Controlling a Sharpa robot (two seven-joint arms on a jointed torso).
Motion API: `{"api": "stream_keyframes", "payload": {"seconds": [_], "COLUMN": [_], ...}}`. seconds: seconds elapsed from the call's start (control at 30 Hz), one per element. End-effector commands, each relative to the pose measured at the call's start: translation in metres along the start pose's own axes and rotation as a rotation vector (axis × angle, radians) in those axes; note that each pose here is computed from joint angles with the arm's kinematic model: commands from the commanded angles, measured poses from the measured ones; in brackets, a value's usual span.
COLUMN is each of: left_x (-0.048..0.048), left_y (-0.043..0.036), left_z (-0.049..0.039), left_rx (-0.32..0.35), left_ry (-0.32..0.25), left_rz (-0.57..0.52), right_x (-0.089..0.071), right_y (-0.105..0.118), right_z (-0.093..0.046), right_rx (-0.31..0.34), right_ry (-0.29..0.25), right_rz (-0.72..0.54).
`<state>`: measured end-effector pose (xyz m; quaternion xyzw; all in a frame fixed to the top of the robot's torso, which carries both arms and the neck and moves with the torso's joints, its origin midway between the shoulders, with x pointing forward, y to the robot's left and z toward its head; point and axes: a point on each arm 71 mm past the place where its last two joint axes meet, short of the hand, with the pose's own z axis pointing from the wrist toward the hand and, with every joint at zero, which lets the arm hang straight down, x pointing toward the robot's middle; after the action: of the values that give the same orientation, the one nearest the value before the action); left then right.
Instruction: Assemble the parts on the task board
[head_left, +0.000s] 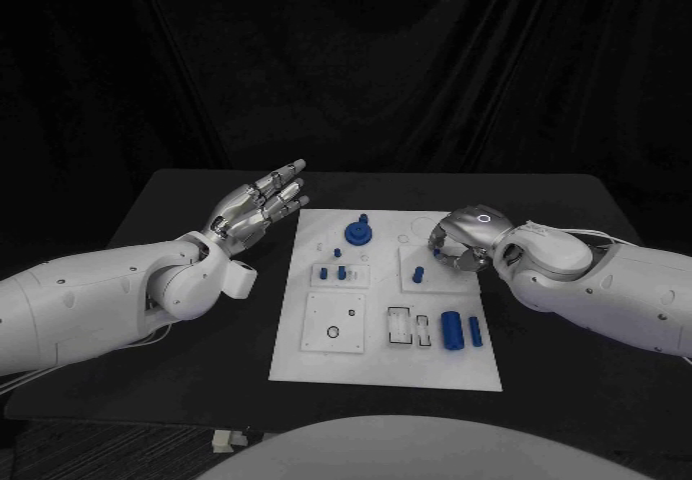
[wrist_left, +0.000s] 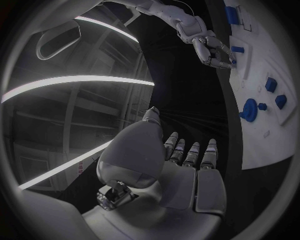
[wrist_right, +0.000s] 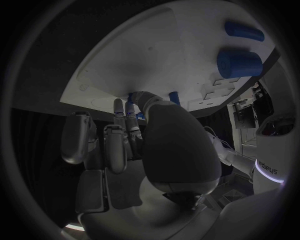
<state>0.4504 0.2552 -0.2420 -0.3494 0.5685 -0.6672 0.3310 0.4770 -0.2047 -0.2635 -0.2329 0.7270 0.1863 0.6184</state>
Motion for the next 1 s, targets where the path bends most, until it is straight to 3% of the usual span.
{"api": "stream_keyframes", "payload": {"seconds": [0.03,1.0], "left_x": [0.0016,-0.0009], "left_y": [-0.006,0.0023], "left_z": [0.0004,-0.0021], "left_rx": [0.097,0.06], "left_ry": [0.01,0.008], "left_rz": [-0.019,-0.024], "right_x": [0.0005,-0.0091], "right_y": [0.0011,0.0019], "right_z": [0.0001,-0.0049], "right_rx": [-0.014,-0.036], "right_ry": [-0.007,-0.095], "right_rz": [0.001,0.039]}}
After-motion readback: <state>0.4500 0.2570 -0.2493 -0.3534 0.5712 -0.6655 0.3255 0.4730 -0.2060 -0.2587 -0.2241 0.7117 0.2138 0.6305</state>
